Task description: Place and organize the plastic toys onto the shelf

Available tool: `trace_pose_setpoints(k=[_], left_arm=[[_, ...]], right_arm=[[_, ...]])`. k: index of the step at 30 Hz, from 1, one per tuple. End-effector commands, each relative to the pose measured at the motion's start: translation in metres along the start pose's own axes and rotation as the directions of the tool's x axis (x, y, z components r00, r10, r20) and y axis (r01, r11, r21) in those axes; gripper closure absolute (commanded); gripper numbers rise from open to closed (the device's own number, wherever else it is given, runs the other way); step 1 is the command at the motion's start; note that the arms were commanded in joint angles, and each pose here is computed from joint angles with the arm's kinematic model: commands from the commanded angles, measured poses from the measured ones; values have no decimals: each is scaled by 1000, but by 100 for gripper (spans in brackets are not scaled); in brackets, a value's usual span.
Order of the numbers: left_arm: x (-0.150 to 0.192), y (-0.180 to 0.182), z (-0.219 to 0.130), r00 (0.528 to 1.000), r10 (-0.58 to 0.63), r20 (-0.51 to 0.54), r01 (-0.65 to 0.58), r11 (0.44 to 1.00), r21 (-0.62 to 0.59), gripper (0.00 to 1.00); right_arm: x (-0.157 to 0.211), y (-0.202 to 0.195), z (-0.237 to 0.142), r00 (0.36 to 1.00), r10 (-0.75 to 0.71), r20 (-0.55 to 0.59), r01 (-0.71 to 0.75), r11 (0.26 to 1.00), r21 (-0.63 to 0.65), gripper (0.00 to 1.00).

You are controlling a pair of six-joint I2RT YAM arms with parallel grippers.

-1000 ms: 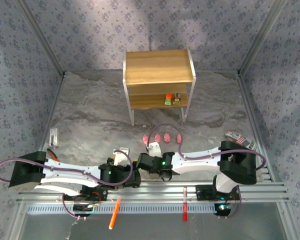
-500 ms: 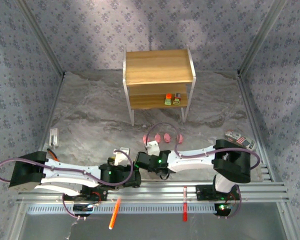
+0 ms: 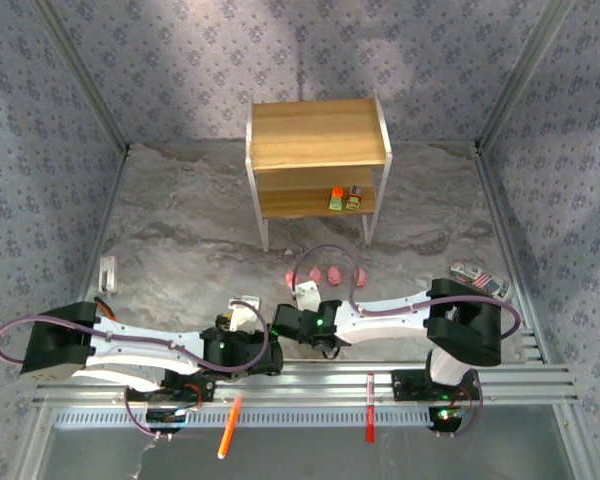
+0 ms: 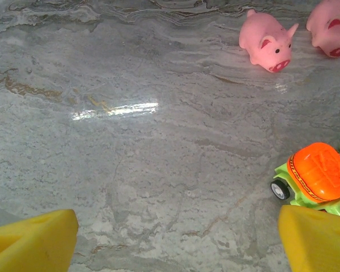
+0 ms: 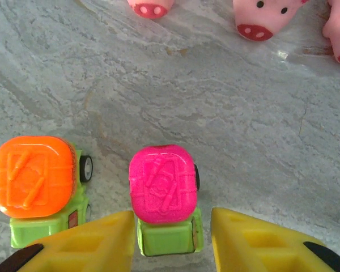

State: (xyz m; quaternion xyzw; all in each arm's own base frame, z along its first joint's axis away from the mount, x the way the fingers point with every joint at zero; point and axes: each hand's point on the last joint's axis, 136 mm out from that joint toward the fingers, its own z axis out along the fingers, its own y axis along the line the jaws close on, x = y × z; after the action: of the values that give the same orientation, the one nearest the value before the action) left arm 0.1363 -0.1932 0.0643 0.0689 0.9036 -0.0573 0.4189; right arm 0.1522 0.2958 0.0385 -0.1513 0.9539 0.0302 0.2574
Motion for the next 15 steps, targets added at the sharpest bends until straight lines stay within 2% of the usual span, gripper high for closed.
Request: trace_pose_setpoints(k=[1,15], left_arm=[[-9,-8,-4,1000,-8,24,7,1000,16,9],[-9,-10,-3,1000,-9,24,9,1000,21,9]], right_arm=[[-2,-1,-1,1000,-15,14,15,1000,-6,59],[9,-8,6,1000,-25,-17,26,1000,6,59]])
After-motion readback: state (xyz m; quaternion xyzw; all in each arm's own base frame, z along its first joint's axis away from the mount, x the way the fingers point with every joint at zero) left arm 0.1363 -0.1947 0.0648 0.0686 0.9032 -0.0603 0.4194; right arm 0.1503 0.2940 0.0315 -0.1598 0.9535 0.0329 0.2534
